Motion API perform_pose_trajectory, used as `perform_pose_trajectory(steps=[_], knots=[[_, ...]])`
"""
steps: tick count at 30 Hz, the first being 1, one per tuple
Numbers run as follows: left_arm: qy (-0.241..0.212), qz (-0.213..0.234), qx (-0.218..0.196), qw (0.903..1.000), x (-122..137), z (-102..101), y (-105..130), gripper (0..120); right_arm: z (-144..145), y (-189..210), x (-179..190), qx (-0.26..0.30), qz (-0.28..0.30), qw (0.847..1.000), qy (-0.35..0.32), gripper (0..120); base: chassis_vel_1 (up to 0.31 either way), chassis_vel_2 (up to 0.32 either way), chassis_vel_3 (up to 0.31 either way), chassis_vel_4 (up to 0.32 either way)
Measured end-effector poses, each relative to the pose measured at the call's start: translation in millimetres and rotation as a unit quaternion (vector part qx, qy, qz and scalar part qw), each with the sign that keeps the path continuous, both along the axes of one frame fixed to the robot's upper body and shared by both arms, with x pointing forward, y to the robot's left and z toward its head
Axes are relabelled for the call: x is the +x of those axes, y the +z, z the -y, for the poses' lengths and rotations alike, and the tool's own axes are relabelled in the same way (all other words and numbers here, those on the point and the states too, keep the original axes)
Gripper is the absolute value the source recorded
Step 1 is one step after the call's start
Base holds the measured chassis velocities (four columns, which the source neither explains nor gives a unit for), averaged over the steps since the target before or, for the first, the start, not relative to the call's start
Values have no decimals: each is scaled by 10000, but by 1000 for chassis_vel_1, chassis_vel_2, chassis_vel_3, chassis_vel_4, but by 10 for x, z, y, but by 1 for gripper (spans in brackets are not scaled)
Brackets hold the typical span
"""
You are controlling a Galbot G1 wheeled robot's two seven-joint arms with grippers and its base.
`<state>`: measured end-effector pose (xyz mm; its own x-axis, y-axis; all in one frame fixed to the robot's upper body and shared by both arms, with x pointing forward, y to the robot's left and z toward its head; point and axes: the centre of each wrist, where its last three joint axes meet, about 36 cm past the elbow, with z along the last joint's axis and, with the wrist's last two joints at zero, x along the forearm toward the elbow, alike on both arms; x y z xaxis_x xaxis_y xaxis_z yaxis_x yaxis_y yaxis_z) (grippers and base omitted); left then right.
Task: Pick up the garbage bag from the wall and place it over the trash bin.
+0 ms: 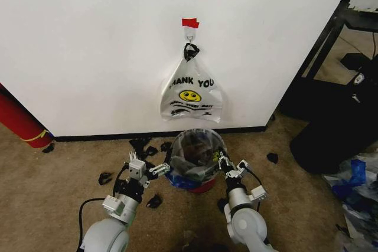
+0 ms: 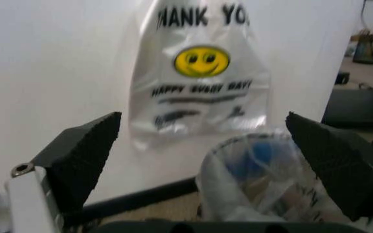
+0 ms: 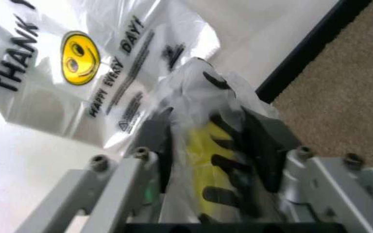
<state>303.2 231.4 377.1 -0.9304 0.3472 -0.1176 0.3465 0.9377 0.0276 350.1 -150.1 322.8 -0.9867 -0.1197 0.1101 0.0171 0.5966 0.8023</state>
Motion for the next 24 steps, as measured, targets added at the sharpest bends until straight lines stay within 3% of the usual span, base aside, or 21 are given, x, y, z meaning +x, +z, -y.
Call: perform_pose_trajectory(steps=[11, 16, 22, 24], knots=[[16, -129, 106, 9999, -89, -20, -103, 100, 111, 111, -98, -155, -263, 9994, -146, 81, 0, 0, 0, 0], [19, -117, 113, 9999, -96, -13, -111, 100, 225, 196, -163, -245, -358, 9990, -138, 96, 0, 0, 0, 0], [46, -150, 114, 9998, -93, -15, -149, 100, 310, 238, -202, -397, -407, 9983, -106, 100, 0, 0, 0, 0], [98, -226, 126, 9996, -81, -38, -208, 100, 333, 235, -216, -440, -35, 9990, -38, 100, 0, 0, 0, 0]])
